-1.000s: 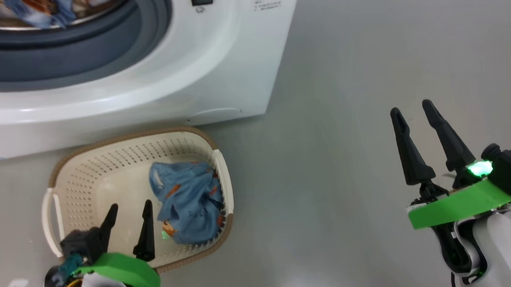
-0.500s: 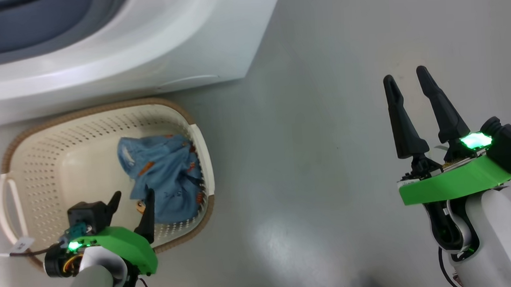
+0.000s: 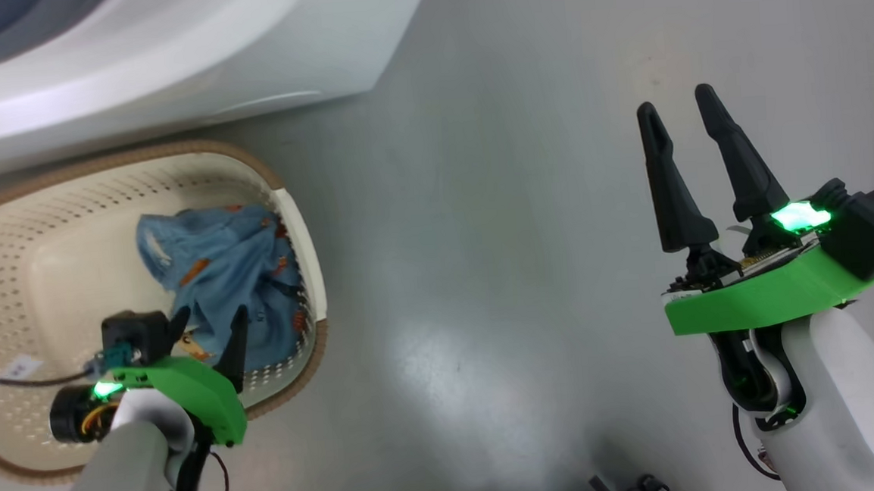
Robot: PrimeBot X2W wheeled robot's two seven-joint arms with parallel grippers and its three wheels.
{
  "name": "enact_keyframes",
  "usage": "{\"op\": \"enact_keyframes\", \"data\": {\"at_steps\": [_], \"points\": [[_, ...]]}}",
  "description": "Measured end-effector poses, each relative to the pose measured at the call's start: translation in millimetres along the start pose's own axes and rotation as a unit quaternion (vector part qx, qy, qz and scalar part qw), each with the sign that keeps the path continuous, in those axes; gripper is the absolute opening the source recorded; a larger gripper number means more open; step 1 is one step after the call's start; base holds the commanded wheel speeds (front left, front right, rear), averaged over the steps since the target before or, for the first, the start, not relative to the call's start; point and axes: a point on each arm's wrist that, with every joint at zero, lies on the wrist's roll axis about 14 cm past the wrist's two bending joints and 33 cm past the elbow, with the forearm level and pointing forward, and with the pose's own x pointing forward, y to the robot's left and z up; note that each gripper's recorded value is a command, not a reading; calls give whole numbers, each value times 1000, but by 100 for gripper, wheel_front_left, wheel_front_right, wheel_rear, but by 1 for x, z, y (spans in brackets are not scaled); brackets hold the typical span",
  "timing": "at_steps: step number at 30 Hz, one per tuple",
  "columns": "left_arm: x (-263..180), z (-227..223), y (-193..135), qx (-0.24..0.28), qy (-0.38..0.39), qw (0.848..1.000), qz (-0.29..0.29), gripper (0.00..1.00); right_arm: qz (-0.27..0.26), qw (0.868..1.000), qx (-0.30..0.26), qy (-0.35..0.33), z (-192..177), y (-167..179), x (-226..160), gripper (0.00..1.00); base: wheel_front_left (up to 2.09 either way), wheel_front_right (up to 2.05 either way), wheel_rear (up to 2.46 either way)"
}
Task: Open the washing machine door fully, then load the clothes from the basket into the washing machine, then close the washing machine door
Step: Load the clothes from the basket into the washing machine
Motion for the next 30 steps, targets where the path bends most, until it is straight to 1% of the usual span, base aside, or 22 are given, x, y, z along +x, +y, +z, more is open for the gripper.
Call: {"op": "enact_keyframes", "data": {"at_steps": [8,14,19,24,30], "points": [[23,-1,5,10,24,1000,-14,100,-8,1000,-3,17,-14,-7,0,100,0,0,0],[40,-4,9,3,46,999,-19,100,-12,1000,-7,20,-19,-12,5,100,0,0,0],[53,-4,9,10,56,998,-27,100,-16,999,-10,30,-27,-16,5,100,0,0,0],[61,-13,7,10,80,996,-34,100,-11,999,-13,34,-31,-14,8,100,0,0,0],[67,-18,13,12,100,994,-33,100,-13,999,-14,42,-39,-16,8,100,0,0,0]]}}
